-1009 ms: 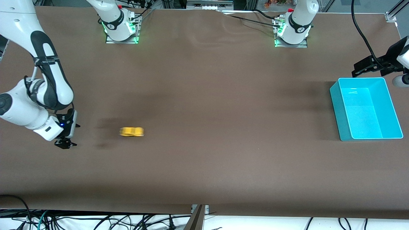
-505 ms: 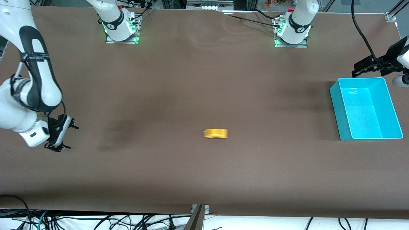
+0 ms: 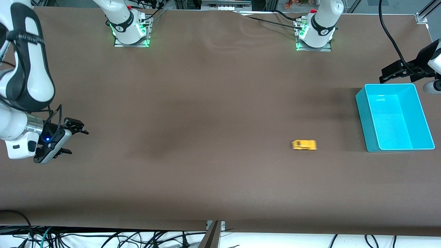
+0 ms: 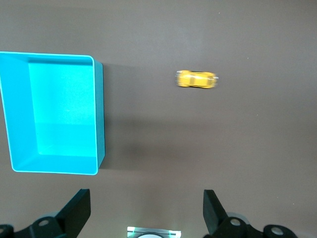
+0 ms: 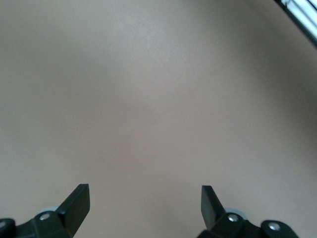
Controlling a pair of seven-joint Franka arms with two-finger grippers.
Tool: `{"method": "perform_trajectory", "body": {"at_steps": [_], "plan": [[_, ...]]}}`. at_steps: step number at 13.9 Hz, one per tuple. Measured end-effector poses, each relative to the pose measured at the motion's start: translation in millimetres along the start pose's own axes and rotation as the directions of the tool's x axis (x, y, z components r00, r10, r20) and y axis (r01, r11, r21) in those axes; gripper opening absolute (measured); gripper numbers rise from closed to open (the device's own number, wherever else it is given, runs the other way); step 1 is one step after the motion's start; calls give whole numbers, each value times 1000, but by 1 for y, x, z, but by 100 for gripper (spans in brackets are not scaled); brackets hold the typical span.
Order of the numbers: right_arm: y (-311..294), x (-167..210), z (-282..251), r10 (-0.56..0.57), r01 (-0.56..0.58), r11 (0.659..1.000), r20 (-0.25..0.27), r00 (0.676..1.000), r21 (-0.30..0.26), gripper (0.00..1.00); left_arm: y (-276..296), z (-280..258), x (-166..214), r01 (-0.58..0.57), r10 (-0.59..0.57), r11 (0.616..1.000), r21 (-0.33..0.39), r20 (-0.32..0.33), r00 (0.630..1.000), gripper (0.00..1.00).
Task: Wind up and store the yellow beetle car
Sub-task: 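Open the right gripper to release the car toward the bin, then move the left gripper down to the car beside the bin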
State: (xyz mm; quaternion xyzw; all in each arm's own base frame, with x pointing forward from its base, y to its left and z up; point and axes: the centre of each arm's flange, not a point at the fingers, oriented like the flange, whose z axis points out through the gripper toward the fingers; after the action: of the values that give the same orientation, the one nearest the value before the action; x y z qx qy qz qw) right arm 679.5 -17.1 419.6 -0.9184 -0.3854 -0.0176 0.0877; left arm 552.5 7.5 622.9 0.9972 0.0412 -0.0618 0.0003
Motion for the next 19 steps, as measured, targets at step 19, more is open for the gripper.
{"method": "perform_trajectory", "body": {"at_steps": [19], "plan": [[-114,-21,-157,592,-559,789,75,802,-256,100,17,23,14,-26,26,1000,9,43,999,100]]}}
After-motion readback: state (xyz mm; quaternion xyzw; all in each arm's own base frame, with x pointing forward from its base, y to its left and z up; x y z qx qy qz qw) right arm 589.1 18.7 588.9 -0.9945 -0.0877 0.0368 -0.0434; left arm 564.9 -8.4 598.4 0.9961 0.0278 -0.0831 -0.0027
